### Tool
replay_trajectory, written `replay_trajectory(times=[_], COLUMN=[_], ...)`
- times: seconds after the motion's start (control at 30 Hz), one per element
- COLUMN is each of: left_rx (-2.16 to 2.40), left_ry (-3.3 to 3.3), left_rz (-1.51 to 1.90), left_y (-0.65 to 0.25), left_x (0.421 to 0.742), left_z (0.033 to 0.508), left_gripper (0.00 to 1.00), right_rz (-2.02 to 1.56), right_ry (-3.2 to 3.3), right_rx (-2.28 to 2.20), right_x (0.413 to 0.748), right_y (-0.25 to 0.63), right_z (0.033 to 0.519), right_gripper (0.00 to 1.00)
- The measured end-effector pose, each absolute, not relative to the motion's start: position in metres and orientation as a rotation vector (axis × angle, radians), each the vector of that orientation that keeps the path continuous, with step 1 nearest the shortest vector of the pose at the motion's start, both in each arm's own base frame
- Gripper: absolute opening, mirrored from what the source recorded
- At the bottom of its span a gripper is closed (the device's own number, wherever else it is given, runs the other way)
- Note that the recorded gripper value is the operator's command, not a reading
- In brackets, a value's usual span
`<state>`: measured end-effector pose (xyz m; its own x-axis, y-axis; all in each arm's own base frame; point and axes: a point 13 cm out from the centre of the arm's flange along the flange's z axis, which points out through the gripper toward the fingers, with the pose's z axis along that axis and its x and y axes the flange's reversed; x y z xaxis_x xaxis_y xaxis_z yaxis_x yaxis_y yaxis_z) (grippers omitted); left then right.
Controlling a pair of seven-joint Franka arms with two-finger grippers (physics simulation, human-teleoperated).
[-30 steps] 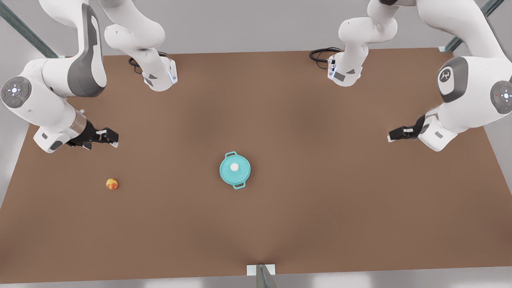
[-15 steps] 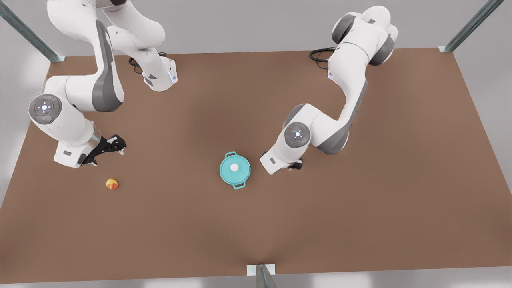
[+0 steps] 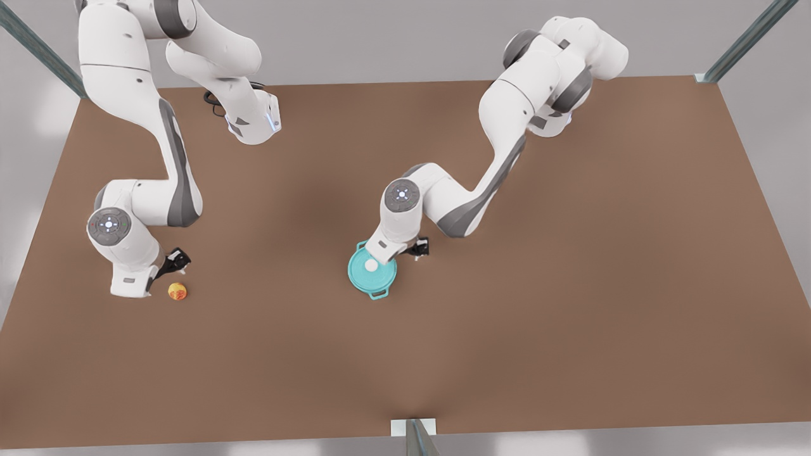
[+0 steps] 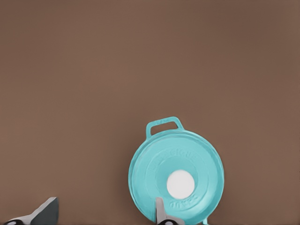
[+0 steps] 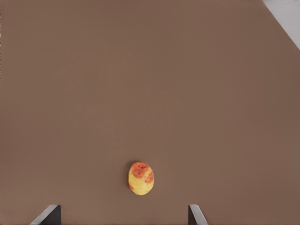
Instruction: Open the pot lid and put the potato into the pot
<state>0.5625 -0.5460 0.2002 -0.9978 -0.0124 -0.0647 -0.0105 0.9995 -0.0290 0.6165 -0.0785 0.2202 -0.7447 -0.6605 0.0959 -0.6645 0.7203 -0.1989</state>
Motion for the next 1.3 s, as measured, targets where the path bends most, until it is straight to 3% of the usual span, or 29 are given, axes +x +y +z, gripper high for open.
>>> replay_trajectory(times=[0.47, 0.8, 0.83, 0.9, 1.0, 1.17, 1.3], left_rx=[-0.152, -0.228, -0.233, -0.245, -0.266, -0.322, -0.597], left_ry=[2.945, 2.888, 2.885, 2.880, 2.874, 2.874, 2.907], left_rz=[-0.154, -0.183, -0.188, -0.197, -0.205, -0.186, -0.153], left_y=[-0.607, -0.612, -0.614, -0.616, -0.617, -0.606, -0.484], left_x=[0.558, 0.567, 0.566, 0.566, 0.567, 0.576, 0.669], left_z=[0.142, 0.113, 0.112, 0.112, 0.112, 0.135, 0.173], left_gripper=[1.00, 1.00, 0.90, 0.56, 0.31, 0.28, 0.29], right_rz=[0.392, 0.395, 0.389, 0.384, 0.378, 0.355, 0.332], right_ry=[-2.978, -2.988, -2.984, -2.983, -2.983, -2.969, -2.958], right_rx=[1.282, 1.347, 1.349, 1.342, 1.321, 1.302, 1.286], right_x=[0.619, 0.607, 0.605, 0.600, 0.595, 0.587, 0.579], right_y=[-0.113, -0.120, -0.120, -0.126, -0.138, -0.150, -0.157], right_z=[0.136, 0.103, 0.099, 0.093, 0.085, 0.066, 0.051], right_gripper=[1.00, 1.00, 1.00, 1.00, 1.00, 1.00, 1.00])
